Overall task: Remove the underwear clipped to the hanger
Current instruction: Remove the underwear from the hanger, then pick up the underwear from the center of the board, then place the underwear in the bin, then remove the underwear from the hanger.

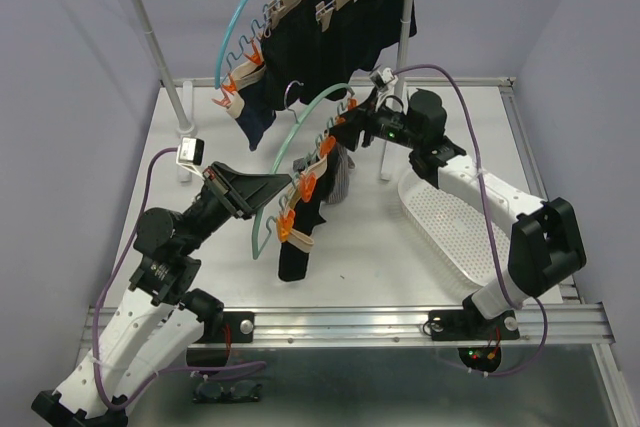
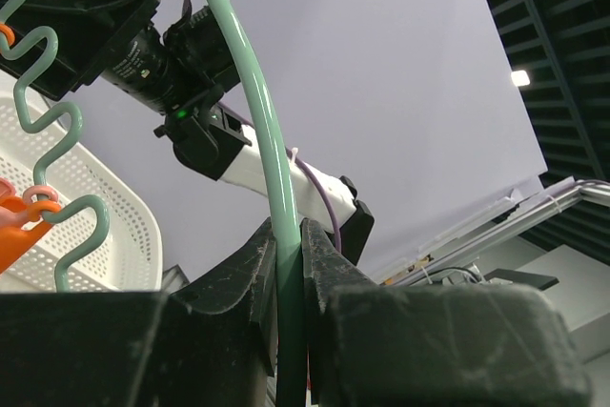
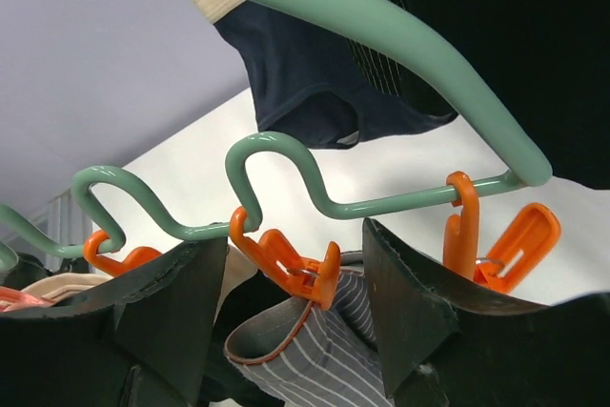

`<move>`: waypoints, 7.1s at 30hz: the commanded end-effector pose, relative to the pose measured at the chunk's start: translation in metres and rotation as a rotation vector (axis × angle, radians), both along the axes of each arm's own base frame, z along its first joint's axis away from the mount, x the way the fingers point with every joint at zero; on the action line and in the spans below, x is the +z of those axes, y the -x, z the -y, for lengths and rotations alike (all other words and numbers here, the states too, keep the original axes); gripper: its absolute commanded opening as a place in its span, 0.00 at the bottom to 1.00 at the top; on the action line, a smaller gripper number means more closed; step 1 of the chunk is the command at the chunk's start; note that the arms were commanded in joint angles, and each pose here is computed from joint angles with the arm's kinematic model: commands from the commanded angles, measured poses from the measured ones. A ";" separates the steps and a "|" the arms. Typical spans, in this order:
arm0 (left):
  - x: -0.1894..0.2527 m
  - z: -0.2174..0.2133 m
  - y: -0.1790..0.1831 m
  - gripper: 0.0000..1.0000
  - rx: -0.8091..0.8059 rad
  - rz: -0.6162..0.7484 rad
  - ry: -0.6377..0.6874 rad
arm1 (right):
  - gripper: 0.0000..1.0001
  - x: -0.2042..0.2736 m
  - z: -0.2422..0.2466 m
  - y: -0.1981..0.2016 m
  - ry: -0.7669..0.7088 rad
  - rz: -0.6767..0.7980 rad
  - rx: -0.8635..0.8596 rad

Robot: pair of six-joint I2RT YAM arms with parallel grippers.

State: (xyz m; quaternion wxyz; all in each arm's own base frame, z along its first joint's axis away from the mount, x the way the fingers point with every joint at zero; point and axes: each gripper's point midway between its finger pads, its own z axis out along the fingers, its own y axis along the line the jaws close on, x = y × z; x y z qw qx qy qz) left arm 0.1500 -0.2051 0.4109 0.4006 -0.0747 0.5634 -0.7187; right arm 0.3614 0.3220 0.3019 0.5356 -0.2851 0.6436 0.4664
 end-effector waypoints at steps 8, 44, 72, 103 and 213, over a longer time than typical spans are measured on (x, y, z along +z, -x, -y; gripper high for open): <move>0.043 -0.012 0.027 0.00 -0.024 0.186 0.109 | 0.33 0.038 -0.003 -0.003 -0.078 0.066 -0.012; 0.022 -0.003 0.011 0.00 0.052 0.264 -0.052 | 1.00 -0.024 0.064 0.093 0.400 0.243 0.137; -0.022 -0.038 0.011 0.00 0.274 0.274 -0.336 | 1.00 -0.204 0.070 -0.005 1.022 0.401 0.116; -0.027 -0.039 0.022 0.00 0.274 0.416 -0.407 | 0.01 -0.015 0.159 0.057 0.746 0.328 -0.047; 0.028 0.085 0.004 0.00 -0.179 0.189 0.248 | 0.82 -0.005 0.115 0.063 0.111 -0.176 -0.121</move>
